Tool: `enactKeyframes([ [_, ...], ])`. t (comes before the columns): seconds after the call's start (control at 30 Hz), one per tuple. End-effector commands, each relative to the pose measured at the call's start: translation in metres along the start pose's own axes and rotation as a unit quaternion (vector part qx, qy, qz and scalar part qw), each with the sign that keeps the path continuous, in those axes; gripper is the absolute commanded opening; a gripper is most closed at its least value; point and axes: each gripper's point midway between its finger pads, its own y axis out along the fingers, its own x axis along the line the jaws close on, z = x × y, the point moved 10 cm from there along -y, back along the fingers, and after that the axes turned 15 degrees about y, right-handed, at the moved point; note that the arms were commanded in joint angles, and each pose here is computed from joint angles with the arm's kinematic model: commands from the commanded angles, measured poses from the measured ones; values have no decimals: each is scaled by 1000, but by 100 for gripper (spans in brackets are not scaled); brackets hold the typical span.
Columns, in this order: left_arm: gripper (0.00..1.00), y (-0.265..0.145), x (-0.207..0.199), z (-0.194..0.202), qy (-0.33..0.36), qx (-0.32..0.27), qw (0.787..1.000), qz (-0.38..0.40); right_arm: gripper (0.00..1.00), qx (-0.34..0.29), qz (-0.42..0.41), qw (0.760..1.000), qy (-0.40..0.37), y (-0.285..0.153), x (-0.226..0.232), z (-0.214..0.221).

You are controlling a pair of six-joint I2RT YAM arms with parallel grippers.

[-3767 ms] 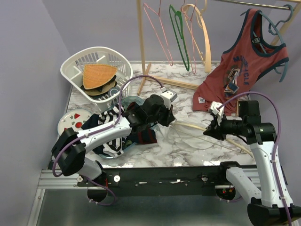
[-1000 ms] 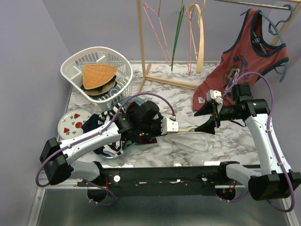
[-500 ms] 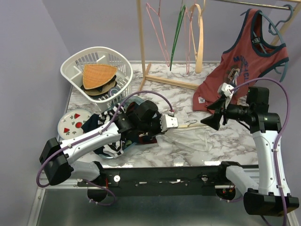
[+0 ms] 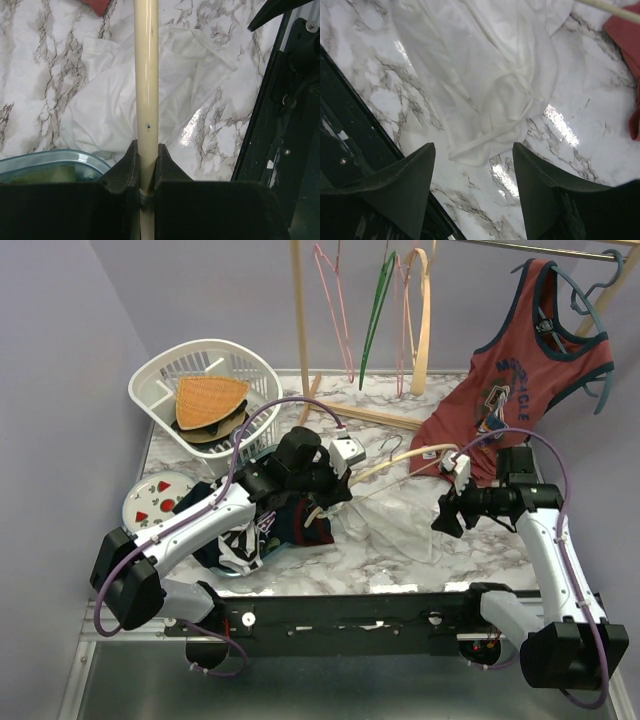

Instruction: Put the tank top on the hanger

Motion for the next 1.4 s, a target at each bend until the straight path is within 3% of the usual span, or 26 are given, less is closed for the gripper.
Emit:
enactKeyframes([
  [0.0, 0, 3, 1, -20, -17, -54, 998, 26, 70, 61, 74, 995, 6, 30, -22, 10],
  [0.17, 0, 4, 3, -19, -24, -54, 998, 23, 68, 112, 114, 987, 26, 59, -34, 22],
  [0.43, 0, 7, 7, -16, -45, -46, 998, 8, 66, 135, 117, 984, 21, 79, -37, 23],
  [0.73, 0, 5, 10, -16, -53, -48, 997, -4, 43, 177, 124, 976, 24, 96, -41, 22],
  [1.23, 0, 2, 16, -14, -53, -50, 997, -12, 43, 189, 181, 965, 1, 82, -43, 29],
  [1.33, 0, 3, 15, -14, -53, -50, 997, -10, 36, 189, 176, 966, 6, 84, -43, 32],
  [1.37, 0, 2, 15, -14, -53, -49, 997, -12, 29, 188, 176, 966, 7, 84, -43, 31],
])
